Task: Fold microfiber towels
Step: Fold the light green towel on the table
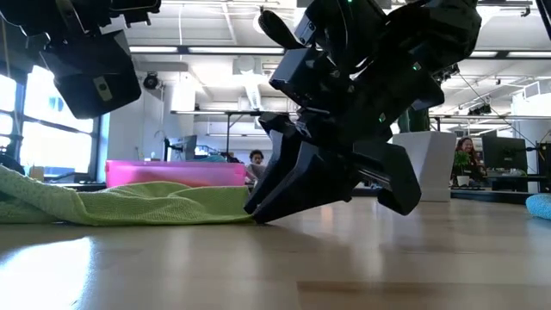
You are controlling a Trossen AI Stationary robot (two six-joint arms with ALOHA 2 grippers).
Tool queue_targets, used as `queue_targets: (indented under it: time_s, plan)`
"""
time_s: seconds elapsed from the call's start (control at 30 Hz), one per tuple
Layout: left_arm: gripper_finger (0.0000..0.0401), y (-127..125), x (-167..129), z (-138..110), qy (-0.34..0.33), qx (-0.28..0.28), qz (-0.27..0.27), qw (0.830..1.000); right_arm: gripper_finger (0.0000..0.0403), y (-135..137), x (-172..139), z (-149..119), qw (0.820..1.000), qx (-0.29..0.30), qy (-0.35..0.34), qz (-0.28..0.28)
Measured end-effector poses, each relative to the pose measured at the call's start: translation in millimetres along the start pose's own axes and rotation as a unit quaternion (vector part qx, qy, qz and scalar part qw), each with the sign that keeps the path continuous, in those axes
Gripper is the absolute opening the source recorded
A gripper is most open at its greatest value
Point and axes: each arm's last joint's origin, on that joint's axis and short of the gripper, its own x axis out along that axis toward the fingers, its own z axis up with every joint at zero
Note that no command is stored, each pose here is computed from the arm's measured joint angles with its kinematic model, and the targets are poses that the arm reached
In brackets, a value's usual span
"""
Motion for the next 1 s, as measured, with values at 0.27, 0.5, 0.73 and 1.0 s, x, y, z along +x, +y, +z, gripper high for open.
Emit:
queue_targets:
  time_s: [0.27,0.5,0.73,1.0]
  plan:
    - [0.017,0,0,0,0.001,0.012,0.001,1.0,0.0013,2,-1,1,0.999,0.046,0.002,0.002]
    - [0.017,2,0,2,-0.014,0.169,0.019,0.985,0.0002,-12,-36,22,0.989,0.147,-0.009,-0.008]
    - [0.017,12,-1,17,-0.095,0.253,0.124,0.955,0.0001,-31,-83,46,0.959,0.279,-0.049,-0.005]
    - [0.017,20,-3,43,-0.152,0.299,0.128,0.933,0.0,-42,-111,57,0.945,0.316,-0.081,-0.026]
